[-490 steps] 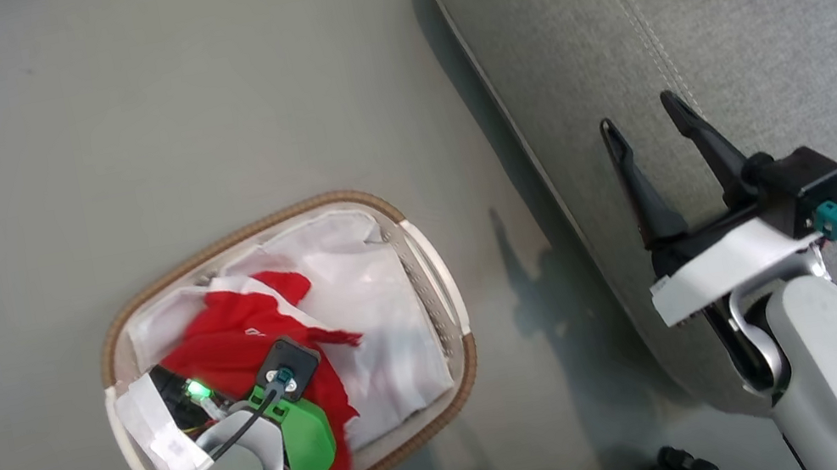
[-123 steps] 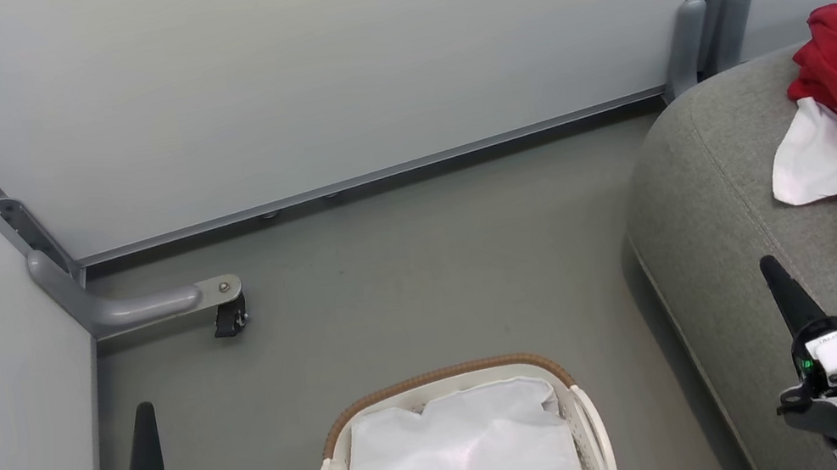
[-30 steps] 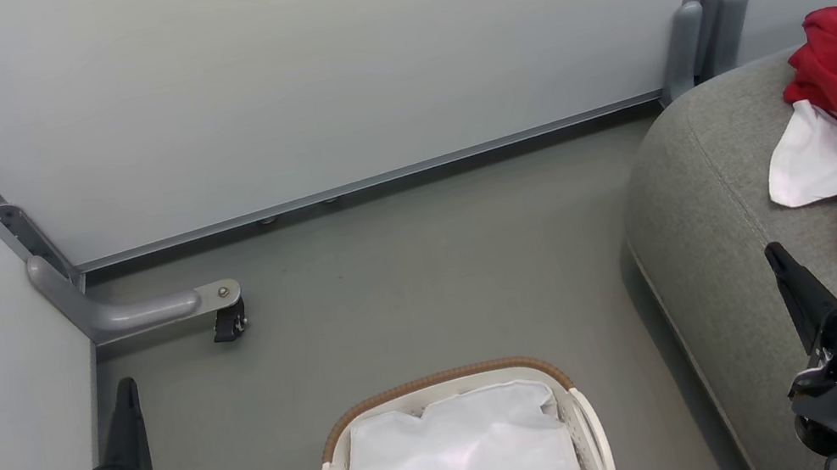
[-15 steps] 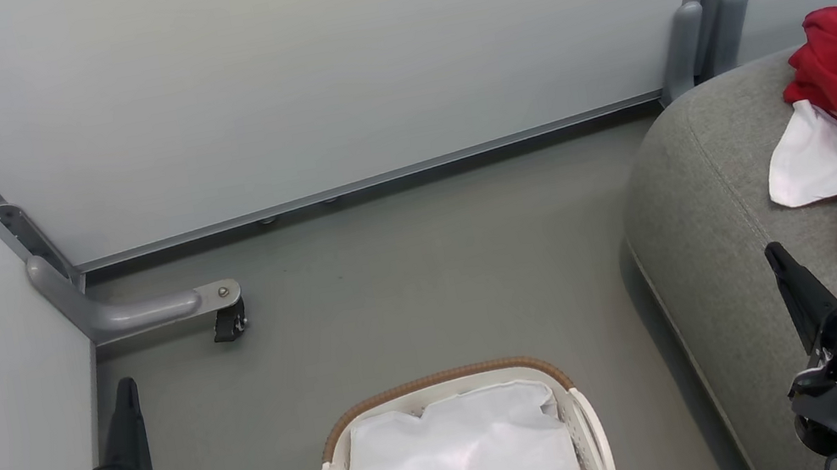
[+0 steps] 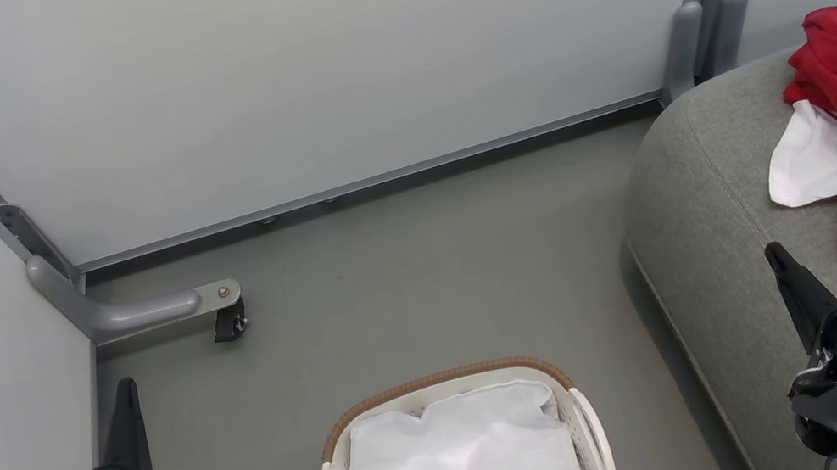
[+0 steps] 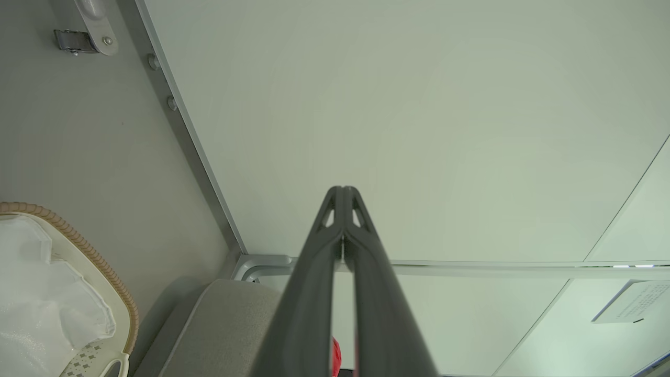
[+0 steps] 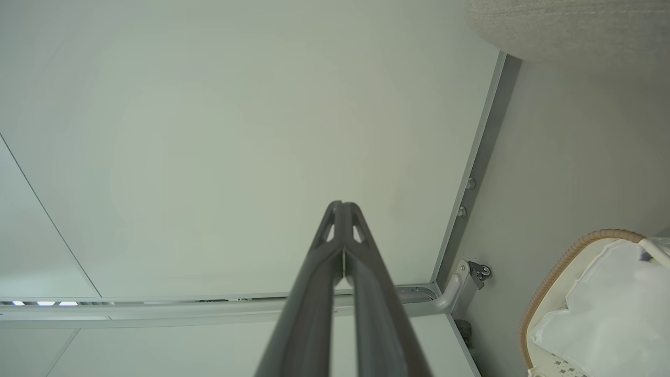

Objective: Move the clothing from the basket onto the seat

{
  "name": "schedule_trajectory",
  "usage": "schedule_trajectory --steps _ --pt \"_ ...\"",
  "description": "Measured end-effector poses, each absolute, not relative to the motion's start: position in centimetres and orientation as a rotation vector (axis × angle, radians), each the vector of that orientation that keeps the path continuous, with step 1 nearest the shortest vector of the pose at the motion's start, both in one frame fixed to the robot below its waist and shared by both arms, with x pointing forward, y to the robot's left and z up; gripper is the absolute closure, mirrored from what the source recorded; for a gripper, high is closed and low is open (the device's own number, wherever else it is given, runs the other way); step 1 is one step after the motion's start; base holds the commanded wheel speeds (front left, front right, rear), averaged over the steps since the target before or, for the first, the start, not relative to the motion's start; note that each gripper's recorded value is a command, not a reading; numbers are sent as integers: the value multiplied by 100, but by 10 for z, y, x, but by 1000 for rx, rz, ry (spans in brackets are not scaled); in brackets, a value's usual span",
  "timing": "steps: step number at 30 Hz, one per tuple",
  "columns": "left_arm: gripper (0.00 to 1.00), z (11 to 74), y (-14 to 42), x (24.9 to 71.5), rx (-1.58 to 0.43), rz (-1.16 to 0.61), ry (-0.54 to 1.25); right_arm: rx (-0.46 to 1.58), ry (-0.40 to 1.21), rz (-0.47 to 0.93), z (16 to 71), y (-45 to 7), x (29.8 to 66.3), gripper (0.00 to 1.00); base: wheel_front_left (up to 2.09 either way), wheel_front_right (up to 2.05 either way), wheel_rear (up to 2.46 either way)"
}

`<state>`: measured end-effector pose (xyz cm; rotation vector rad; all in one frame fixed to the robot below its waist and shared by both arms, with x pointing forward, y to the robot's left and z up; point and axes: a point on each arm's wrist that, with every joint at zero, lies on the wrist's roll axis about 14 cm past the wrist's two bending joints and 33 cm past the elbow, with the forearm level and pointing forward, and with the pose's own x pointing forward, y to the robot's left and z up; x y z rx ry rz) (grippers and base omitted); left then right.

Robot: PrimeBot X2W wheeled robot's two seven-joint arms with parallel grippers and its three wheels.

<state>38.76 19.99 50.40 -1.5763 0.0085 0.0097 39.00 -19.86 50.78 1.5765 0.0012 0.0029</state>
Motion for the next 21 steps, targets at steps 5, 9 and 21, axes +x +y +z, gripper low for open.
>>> schedule_trajectory --steps 5,9,21 --pt "100 504 200 388 -1576 10 8 1577 1 3 508 -199 390 100 0 0 0" --pt "100 504 200 388 -1576 10 8 1577 1 3 508 -199 390 100 0 0 0" --pt "100 504 200 388 -1576 10 8 1577 1 3 508 -199 390 100 0 0 0"
